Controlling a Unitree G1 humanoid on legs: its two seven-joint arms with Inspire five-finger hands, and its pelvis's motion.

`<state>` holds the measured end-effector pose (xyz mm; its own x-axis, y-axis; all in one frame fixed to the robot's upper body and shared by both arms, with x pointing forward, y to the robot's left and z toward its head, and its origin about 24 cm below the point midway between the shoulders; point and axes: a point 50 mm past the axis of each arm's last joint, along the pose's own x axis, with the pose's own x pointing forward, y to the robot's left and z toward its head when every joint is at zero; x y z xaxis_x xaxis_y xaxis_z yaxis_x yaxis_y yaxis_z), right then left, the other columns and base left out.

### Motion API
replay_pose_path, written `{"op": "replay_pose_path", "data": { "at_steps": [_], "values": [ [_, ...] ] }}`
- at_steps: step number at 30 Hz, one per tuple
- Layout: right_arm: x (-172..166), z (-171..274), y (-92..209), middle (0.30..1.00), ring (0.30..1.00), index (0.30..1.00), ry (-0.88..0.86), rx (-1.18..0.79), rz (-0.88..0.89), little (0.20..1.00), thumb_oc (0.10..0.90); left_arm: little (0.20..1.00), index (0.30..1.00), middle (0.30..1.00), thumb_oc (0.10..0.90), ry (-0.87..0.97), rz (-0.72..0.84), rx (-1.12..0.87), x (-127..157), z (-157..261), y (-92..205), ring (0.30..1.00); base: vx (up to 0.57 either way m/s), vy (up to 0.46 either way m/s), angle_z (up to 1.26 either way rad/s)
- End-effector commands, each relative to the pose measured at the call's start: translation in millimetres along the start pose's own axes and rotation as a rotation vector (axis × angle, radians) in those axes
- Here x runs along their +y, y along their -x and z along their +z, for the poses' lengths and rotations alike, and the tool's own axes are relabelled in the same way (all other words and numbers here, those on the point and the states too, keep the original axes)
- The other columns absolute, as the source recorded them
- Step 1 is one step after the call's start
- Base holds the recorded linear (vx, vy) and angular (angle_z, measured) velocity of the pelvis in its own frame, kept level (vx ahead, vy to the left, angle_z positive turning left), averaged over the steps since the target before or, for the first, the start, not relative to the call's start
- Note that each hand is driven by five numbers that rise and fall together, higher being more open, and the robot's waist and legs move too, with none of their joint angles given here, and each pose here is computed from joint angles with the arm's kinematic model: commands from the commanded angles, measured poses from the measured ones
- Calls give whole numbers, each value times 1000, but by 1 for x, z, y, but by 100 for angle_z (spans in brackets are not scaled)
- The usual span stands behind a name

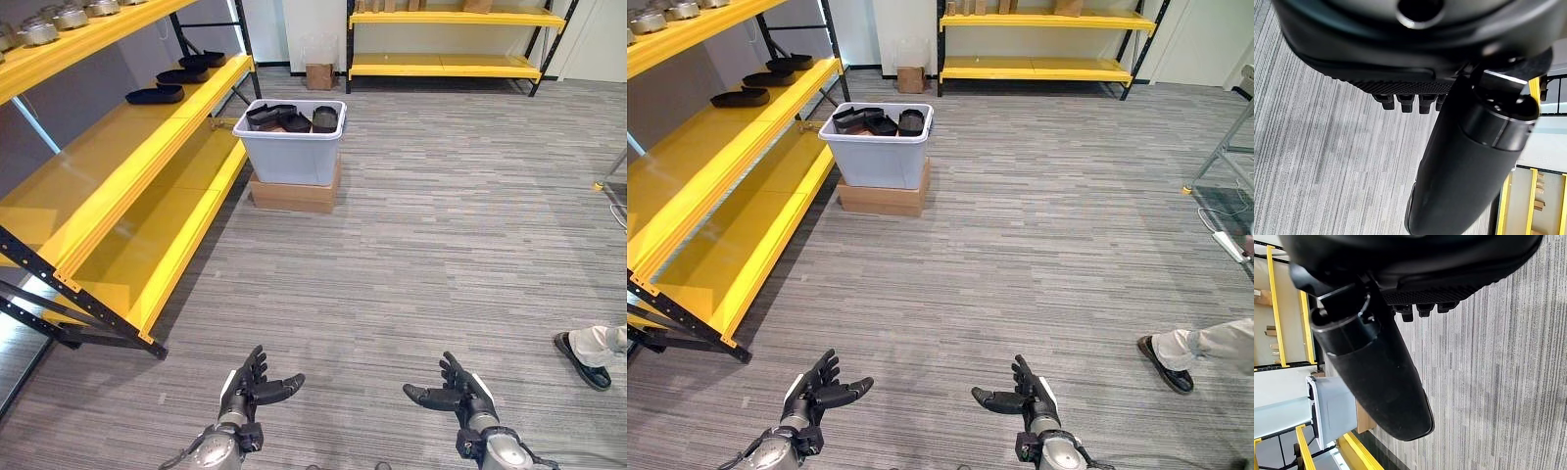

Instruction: Move parts from the plastic box to the shelf.

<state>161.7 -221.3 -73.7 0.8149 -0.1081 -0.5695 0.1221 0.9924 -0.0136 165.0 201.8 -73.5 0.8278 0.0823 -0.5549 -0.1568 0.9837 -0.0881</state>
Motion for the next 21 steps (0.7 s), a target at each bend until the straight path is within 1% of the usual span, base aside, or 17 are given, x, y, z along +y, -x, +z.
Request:
{"op": "replay_pose_path", "data": {
  "at_steps": [1, 9, 13, 19, 20, 21],
  "values": [
    [2, 46, -11, 1000, 1000, 1000, -18, -207, 24, 1000, 900, 1000, 1000, 1000, 900, 30, 21, -215, 8, 50, -14, 1000, 0, 0, 0],
    [3, 58, -18, 1000, 1000, 1000, -30, -234, 36, 1000, 900, 1000, 1000, 1000, 900, 2, 5, -269, 7, 67, -17, 1000, 11, 80, 0],
    [3, 62, -18, 1000, 1000, 1000, -30, -251, 42, 1000, 900, 1000, 1000, 1000, 900, -14, -13, -293, 6, 75, -17, 1000, 41, 216, 7],
    [5, 57, -15, 1000, 1000, 1000, -45, -245, 46, 1000, 900, 1000, 1000, 1000, 900, -36, -26, -301, 2, 78, -19, 1000, 72, 224, 38],
    [4, 58, -16, 1000, 1000, 1000, 27, -252, 37, 1000, 900, 1000, 1000, 1000, 900, -44, -21, -310, 3, 80, -18, 1000, 115, 166, 31],
    [4, 59, -15, 1000, 1000, 1000, 24, -256, 37, 1000, 900, 1000, 1000, 1000, 900, -44, -24, -310, 3, 80, -18, 1000, 116, 166, -10]
  ]
}}
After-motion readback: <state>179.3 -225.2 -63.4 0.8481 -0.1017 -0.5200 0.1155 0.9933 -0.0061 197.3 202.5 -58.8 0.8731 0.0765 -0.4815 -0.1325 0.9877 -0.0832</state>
